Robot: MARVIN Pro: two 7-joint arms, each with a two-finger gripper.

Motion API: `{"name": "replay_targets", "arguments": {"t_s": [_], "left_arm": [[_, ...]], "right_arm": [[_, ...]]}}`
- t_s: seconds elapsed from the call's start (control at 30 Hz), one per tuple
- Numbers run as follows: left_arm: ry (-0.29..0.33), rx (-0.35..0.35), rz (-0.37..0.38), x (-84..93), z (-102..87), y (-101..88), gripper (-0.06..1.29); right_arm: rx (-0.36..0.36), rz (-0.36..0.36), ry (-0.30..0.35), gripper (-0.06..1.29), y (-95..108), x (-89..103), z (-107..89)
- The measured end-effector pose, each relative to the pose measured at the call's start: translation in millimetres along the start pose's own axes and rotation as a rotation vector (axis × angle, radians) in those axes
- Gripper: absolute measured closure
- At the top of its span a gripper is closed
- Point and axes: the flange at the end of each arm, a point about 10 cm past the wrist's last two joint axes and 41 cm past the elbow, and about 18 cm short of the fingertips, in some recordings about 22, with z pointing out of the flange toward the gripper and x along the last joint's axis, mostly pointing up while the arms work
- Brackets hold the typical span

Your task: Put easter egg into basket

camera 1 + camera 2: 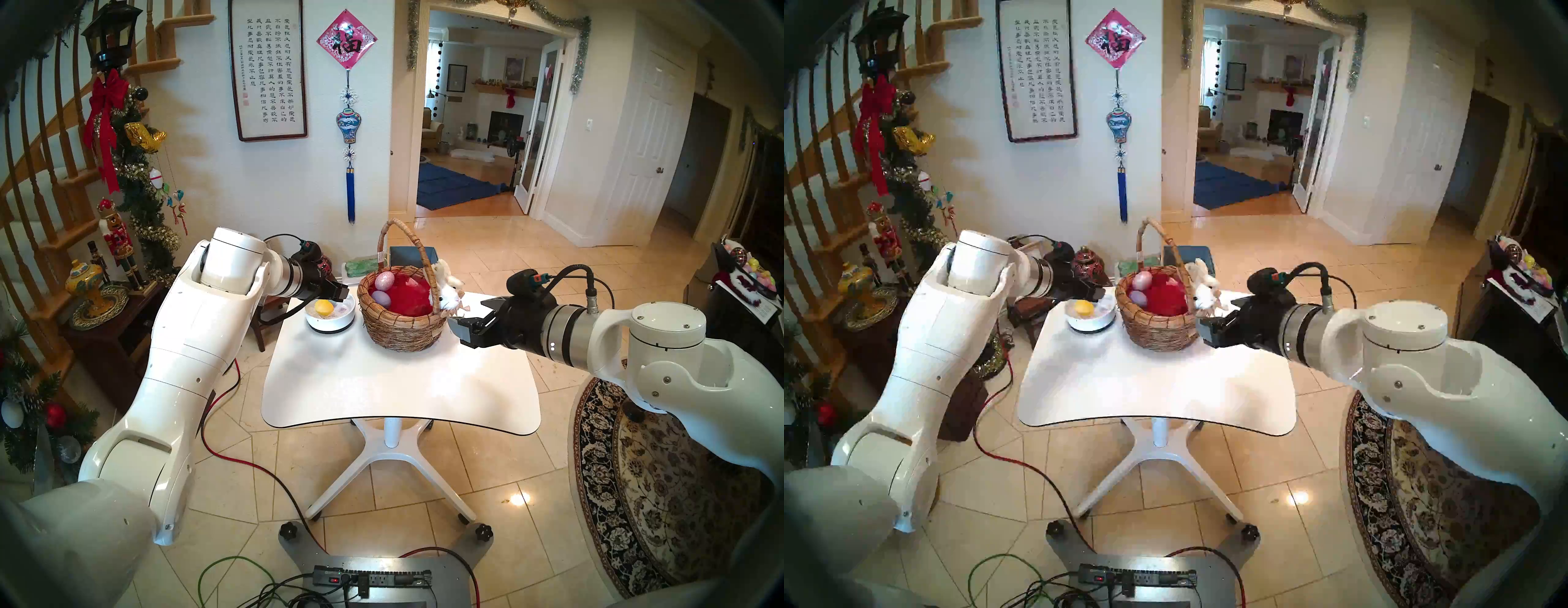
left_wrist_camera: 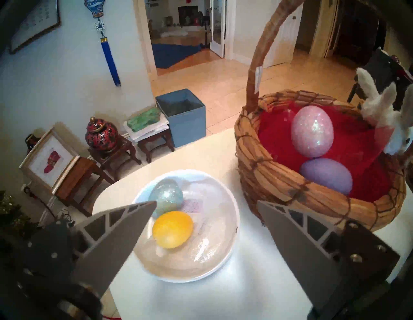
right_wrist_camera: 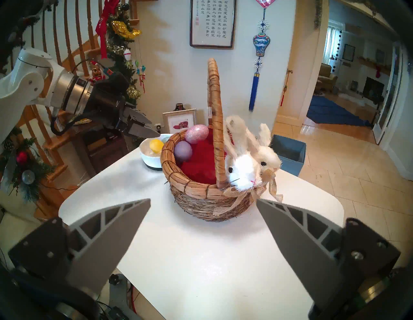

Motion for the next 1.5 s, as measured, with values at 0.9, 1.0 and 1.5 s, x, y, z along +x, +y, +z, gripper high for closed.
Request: {"name": "replay_targets", "arguments": {"t_s": [0.9, 1.0, 1.5], "left_arm": [[-0.044, 0.056, 0.004, -12.7, 0.8, -17.2, 0.19], [-0.054, 0.065, 0.003, -15.2, 2.9, -18.2, 0.21], [-0.091, 0.051, -0.018, -23.4, 15.4, -19.2, 0.21]], "right_arm": [[0.0, 0.0, 0.0, -0.01, 0.0, 0.0, 0.0], [0.0, 0.0, 0.0, -0.01, 0.0, 0.0, 0.0], [0.0, 0.0, 0.0, -0.01, 0.0, 0.0, 0.0]]}}
